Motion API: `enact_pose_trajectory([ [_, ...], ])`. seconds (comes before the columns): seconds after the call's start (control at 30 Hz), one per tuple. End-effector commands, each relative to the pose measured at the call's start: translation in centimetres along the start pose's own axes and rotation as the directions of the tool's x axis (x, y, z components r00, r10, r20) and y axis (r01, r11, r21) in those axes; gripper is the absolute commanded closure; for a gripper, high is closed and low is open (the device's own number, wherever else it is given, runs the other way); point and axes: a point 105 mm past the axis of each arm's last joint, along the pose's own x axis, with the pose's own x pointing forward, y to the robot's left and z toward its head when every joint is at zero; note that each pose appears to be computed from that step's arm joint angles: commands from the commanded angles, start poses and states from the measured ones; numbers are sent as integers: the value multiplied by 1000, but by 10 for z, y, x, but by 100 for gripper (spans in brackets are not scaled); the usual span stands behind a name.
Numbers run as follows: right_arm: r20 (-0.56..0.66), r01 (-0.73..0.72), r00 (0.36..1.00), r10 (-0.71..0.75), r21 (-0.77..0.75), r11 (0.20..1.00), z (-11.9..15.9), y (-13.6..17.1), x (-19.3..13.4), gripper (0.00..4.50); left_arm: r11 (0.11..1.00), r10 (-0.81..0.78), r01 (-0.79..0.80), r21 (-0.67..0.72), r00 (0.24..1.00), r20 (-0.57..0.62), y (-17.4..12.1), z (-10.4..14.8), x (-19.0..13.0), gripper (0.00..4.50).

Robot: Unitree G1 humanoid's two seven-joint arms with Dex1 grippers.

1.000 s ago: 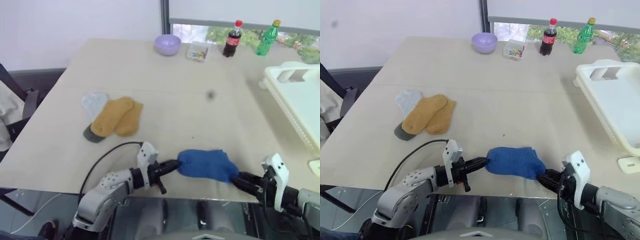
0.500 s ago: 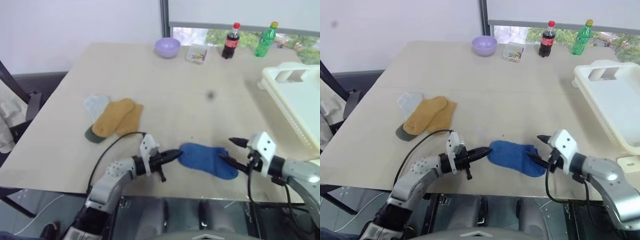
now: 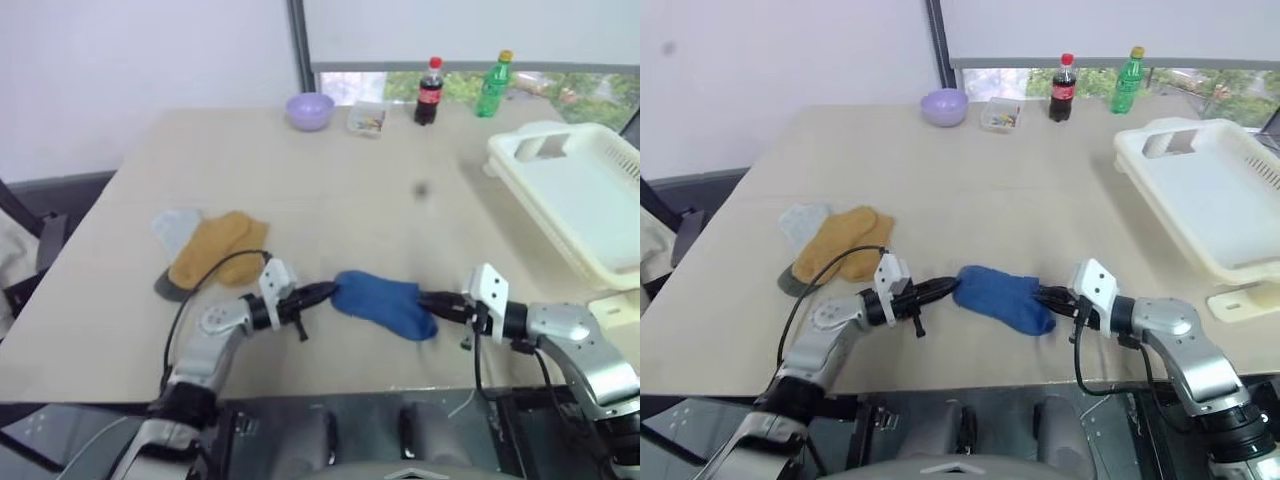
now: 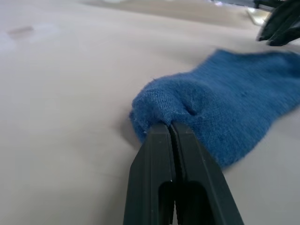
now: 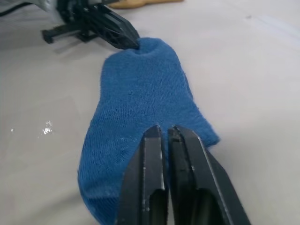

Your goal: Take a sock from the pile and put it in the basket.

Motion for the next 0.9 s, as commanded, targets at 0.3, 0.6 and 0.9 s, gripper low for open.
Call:
enact_pose_trajectory([
  [0.3,-10,-17,1000,17,-8,1000,3,8,32,401,995,-18,4,-101,990,-143,-4,-18,-11,450],
  [0.6,52,-49,997,50,-4,999,17,9,22,401,994,8,-28,-106,982,-189,22,-45,-37,450],
  [0.9,-60,-49,997,48,-7,999,-3,14,25,401,988,33,-65,-138,975,-220,36,-77,-67,450],
])
